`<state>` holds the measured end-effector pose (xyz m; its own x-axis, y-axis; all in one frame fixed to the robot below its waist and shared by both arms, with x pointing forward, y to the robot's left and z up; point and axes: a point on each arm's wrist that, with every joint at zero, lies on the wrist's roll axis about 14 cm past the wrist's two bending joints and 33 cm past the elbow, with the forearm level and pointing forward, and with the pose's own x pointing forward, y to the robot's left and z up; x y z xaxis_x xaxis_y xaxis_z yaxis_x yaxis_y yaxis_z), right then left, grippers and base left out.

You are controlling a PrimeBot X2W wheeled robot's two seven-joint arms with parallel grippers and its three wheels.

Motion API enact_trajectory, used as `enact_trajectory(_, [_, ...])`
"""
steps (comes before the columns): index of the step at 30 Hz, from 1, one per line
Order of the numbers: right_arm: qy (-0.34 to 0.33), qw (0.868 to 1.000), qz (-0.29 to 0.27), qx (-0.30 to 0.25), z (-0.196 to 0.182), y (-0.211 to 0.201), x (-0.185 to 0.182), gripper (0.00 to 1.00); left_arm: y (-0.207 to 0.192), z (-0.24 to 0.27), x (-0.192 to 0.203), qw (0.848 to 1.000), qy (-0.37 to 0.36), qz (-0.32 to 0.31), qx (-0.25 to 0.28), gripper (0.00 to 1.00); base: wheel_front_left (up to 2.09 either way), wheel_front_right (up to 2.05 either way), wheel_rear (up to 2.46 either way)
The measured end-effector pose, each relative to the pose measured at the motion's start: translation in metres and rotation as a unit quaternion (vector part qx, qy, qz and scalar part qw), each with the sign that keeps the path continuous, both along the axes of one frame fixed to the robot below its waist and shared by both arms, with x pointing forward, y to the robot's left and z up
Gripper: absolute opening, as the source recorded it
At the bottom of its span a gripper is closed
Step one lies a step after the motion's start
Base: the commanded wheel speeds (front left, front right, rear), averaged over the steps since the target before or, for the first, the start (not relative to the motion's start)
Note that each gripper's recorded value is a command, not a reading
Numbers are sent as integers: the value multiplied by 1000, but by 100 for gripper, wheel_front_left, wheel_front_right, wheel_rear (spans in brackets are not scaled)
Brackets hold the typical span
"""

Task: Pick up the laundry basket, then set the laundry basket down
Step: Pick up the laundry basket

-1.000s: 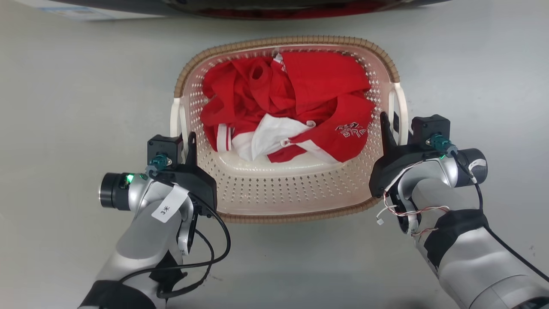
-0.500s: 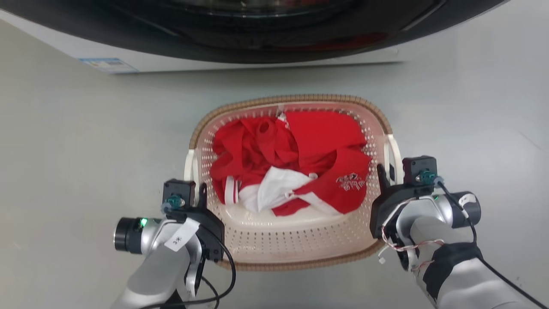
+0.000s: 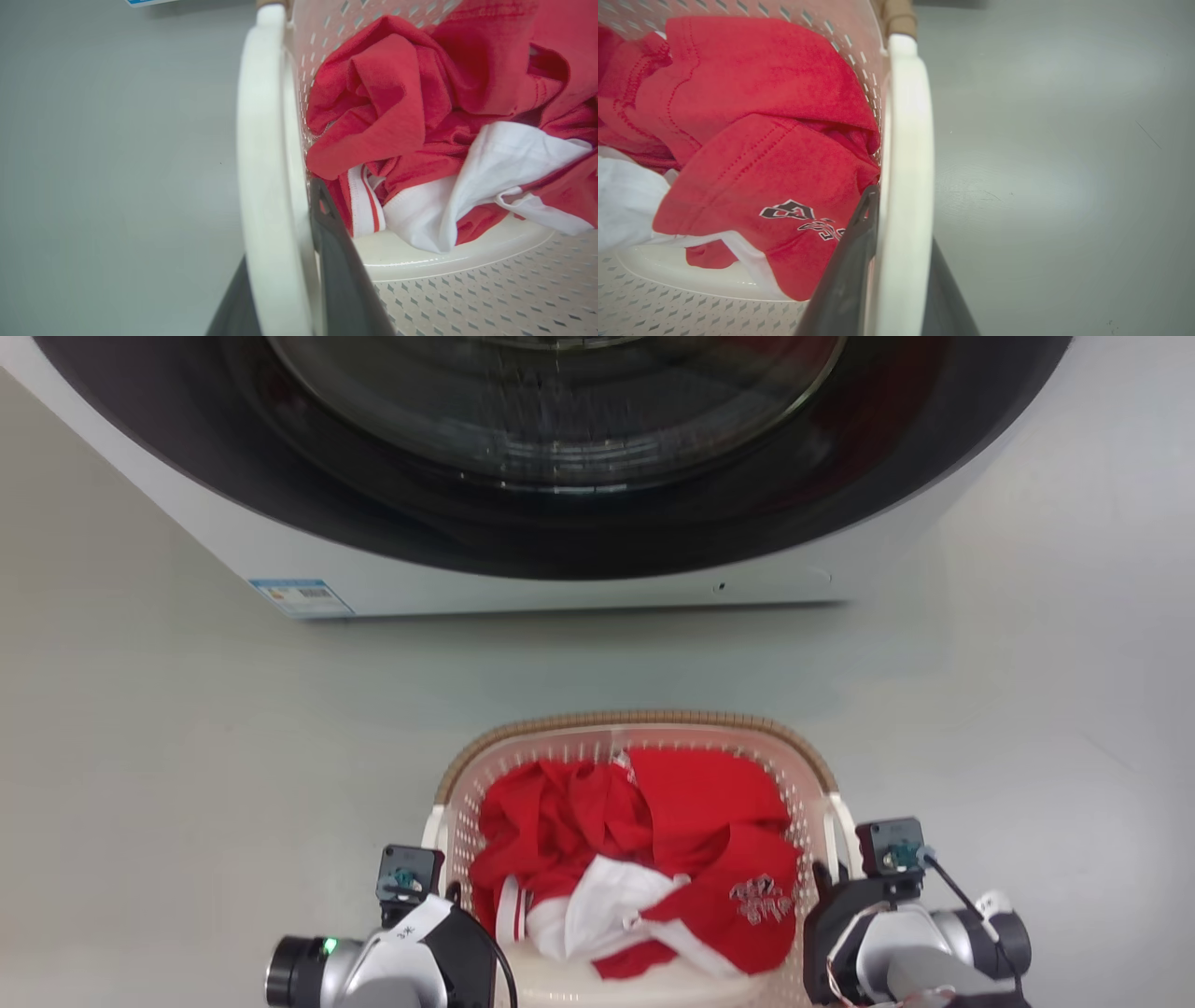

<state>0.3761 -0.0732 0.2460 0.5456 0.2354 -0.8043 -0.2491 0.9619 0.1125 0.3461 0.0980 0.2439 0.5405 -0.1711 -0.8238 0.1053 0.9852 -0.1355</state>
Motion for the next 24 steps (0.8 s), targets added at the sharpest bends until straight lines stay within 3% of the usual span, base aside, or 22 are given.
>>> enact_trajectory(16, [27, 999, -7, 23, 29, 10, -69, 0, 6, 25, -60, 1000, 21, -15, 11, 0, 0, 0, 0])
enact_trajectory(24, [16, 1000, -6, 26, 43, 11, -85, 0, 7, 34, -80, 1000, 15, -13, 10, 0, 0, 0, 0])
